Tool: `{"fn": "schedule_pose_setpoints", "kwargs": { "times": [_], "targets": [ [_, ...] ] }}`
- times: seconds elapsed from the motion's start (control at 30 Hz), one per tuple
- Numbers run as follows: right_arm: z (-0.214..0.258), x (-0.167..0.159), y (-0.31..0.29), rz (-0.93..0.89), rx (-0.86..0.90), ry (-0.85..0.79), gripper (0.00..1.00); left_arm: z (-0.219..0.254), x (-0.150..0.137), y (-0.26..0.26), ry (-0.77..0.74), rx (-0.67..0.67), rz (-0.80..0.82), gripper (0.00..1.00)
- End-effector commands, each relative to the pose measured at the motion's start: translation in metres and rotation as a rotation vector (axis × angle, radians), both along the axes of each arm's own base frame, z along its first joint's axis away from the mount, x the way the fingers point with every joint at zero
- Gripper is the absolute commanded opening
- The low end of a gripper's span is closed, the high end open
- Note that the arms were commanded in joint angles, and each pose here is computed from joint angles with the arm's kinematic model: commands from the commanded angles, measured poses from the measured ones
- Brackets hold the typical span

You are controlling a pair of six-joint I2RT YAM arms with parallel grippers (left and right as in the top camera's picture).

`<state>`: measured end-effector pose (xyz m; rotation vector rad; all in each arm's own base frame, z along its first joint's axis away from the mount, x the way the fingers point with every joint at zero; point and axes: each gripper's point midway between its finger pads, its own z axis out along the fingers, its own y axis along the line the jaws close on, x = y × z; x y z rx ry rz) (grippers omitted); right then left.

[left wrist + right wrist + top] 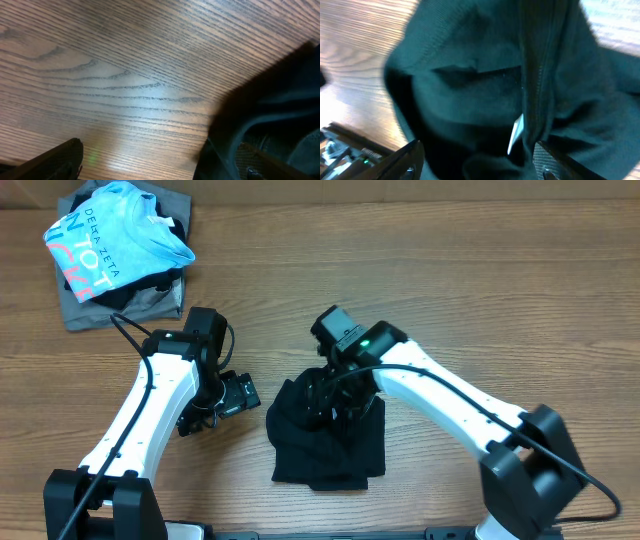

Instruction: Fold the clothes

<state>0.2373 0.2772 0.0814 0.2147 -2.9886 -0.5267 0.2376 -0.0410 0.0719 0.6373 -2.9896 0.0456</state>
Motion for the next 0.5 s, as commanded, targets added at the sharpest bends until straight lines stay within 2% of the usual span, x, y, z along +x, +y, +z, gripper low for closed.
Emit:
{"fn": "schedule_pose_setpoints", "kwargs": {
  "times": [0.0, 0.13, 0.2, 0.37, 0.4, 0.47],
  "targets": [
    [-0.016, -0.005, 0.002, -0.028, -0.036, 0.043, 0.70, -0.002, -0.001, 0.006, 0.004, 0.024, 0.017, 1.00],
    [-0.024, -0.004, -0.001, -0.046, -0.063, 0.055, 0.54, -0.002, -0.003, 0.007, 0.009, 0.034, 0.016, 1.00],
    [-0.026, -0.002, -0.003, -0.060, -0.080, 0.045, 0.39, -0.002, -0.003, 0.008, 0.010, 0.035, 0.015, 1.00],
    [-0.027, 0.001, -0.006, -0.097, -0.104, 0.038, 0.07, -0.002, -0.003, 0.009, 0.009, 0.041, 0.015, 1.00],
    [-0.027, 0.001, -0.006, -0.098, -0.103, 0.038, 0.04, -0.002, -0.003, 0.009, 0.009, 0.041, 0.015, 1.00],
    [-0.026, 0.001, -0.006, -0.097, -0.104, 0.038, 0.04, -0.002, -0.003, 0.009, 0.009, 0.041, 0.015, 1.00]
  ]
}}
